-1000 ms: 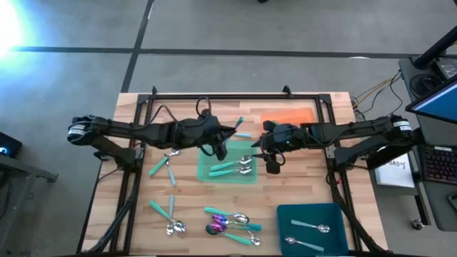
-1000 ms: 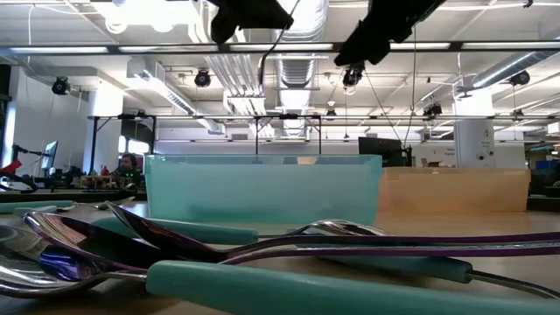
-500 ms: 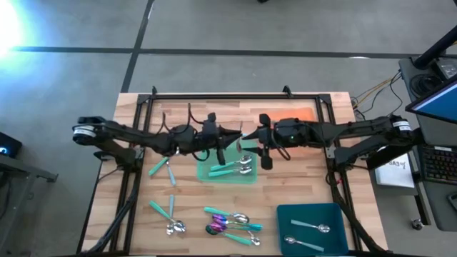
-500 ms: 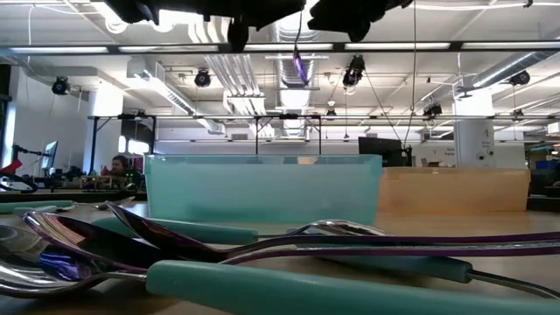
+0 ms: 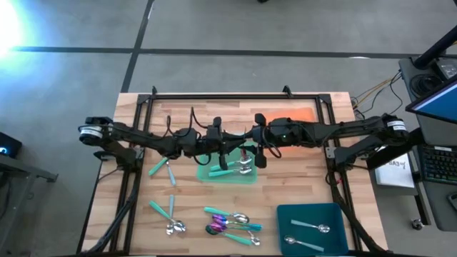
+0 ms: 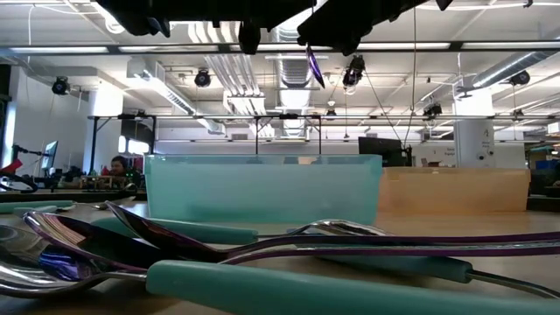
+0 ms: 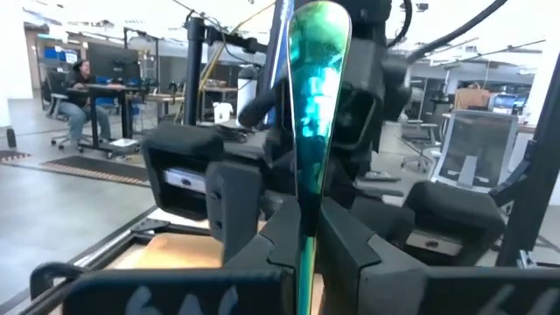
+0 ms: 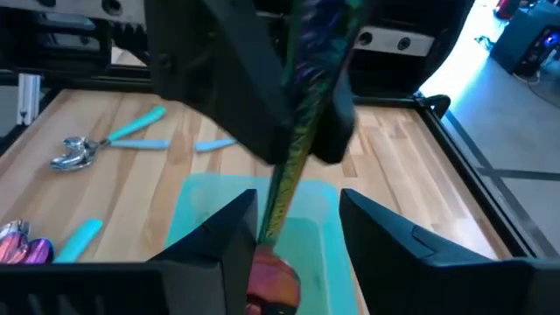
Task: Sort silverware by color (type)
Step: Put the violet spoon into the orange bin
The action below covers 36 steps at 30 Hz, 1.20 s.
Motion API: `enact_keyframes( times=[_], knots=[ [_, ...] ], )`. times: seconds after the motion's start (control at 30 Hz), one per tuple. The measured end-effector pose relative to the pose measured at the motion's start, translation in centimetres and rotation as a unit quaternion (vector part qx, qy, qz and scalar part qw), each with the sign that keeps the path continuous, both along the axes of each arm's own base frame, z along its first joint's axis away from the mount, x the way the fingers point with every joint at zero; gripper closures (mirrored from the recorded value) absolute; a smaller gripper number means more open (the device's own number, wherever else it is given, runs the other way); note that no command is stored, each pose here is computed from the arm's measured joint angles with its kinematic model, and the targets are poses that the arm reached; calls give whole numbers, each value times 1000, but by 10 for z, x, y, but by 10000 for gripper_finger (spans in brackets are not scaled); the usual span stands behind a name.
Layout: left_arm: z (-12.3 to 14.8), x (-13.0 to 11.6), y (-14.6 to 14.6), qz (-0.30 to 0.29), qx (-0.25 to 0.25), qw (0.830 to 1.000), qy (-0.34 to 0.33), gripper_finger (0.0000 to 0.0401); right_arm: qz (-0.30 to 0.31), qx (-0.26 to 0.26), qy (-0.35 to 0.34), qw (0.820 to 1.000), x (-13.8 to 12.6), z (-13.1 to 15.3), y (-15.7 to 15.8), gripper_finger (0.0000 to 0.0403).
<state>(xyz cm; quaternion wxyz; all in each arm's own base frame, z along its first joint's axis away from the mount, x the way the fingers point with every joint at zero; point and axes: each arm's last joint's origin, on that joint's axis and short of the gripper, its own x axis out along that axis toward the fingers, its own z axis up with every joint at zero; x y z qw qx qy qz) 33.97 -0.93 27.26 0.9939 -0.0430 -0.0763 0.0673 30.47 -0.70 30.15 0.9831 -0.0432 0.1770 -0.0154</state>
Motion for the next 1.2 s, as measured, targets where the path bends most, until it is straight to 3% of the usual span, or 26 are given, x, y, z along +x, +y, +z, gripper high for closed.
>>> enact_keyframes(
  times=[0.3, 0.57, 0.83, 1.03, 1.2],
  knots=[
    [1, 0, 1, 3, 8, 1000, -2, 396, 8, -13, -2, 1000, -2, 2, 0, 383],
    [1, -1, 1, 11, 1, 1000, 0, 367, 3, -31, 14, 999, -3, 9, -1, 392],
    [-8, -1, 5, 82, -4, 996, 45, 306, -75, -82, 86, 990, -14, 31, -14, 393],
    [-12, -1, 3, 81, 0, 994, 67, 290, -179, -106, 213, 955, -35, 30, -39, 393],
    [-16, -3, 3, 81, 6, 991, 110, 292, -236, -68, 327, 913, -58, 6, -63, 393]
  ],
)
